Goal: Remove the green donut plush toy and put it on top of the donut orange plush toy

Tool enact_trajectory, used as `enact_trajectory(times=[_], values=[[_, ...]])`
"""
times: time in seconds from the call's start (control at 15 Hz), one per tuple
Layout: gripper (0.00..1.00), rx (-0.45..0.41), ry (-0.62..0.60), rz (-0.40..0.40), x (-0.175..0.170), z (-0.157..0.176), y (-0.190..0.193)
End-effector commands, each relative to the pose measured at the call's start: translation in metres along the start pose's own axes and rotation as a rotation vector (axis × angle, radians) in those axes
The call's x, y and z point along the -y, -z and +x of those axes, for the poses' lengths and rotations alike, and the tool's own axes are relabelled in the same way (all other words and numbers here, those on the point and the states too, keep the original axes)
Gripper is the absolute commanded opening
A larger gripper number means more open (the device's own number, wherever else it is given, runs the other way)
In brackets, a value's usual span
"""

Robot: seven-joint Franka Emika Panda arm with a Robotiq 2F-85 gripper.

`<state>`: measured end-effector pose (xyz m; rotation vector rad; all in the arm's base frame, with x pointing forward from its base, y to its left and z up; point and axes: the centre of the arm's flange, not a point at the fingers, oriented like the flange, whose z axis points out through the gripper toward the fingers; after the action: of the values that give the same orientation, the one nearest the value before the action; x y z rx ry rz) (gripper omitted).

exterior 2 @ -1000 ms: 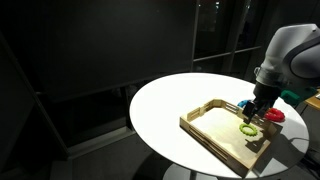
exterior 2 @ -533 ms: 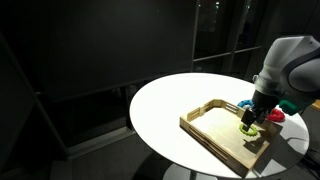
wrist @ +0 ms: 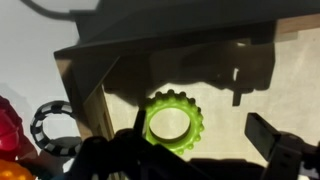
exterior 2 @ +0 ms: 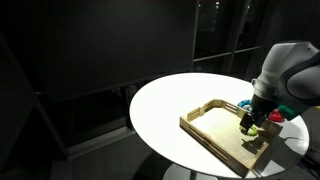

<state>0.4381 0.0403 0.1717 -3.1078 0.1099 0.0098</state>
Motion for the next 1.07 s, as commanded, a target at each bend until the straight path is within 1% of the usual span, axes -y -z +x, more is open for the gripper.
enact_trajectory(times=[0.0, 1.0], values=[[1.00, -0.016, -0.016, -0.011, 0.003, 0.002, -0.004], [1.00, 0.000, -0.051, -0.024, -0.008, 0.003, -0.017]])
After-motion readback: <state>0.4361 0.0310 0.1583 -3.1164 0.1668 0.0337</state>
